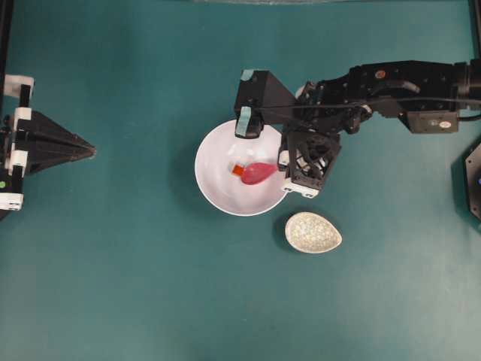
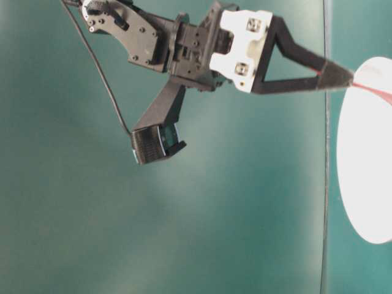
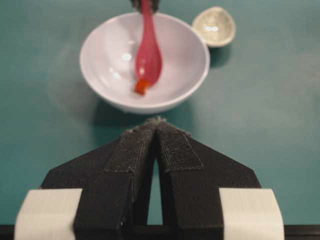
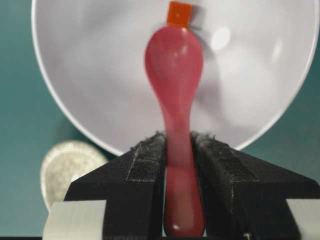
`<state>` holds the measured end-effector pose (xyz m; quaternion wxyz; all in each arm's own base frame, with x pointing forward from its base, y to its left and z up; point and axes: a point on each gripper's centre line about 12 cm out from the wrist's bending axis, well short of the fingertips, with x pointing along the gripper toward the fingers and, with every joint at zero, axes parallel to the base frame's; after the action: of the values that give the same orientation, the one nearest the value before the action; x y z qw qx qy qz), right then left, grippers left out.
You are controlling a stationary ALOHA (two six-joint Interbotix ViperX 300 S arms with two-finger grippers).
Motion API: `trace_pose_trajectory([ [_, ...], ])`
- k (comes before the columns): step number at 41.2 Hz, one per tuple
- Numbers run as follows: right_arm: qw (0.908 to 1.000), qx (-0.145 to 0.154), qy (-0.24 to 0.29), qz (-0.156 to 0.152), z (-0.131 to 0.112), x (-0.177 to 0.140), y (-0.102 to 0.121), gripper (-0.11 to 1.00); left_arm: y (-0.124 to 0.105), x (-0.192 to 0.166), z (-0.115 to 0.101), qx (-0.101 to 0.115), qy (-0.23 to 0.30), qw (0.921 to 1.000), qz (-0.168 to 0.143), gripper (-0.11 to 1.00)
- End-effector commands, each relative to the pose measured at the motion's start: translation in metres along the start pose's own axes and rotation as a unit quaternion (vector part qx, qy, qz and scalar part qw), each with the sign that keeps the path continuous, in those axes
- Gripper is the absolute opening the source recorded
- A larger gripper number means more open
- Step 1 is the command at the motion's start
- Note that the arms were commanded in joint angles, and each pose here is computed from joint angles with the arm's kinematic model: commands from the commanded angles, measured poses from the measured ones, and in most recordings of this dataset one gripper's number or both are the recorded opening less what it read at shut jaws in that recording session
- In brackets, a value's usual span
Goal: Grip the spoon and scoop the red block from the bowl with right arm.
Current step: 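Slide the spoon bowl under the red cube with the right gripper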
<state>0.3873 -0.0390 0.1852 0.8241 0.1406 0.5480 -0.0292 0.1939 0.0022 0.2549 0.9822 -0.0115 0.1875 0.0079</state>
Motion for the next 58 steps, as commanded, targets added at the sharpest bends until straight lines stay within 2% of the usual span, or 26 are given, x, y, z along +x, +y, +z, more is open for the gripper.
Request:
trace_pose_trajectory([
  [1,0.9995,-0.005,-0.032,0.000,0.014,-0.010,0.003,0.24,0.000,0.000,0.007,0.000,-0.011,0.9999,0.001,0.00],
  [27,0.9956,0.007,-0.094,-0.001,0.033,-0.012,0.003,0.24,0.000,0.000,0.007,0.000,-0.011,0.9999,0.001,0.00],
  [58,0.9918,0.008,-0.128,-0.002,0.038,-0.014,0.002,0.24,0.000,0.000,0.007,-0.005,-0.009,0.9999,0.001,0.00],
])
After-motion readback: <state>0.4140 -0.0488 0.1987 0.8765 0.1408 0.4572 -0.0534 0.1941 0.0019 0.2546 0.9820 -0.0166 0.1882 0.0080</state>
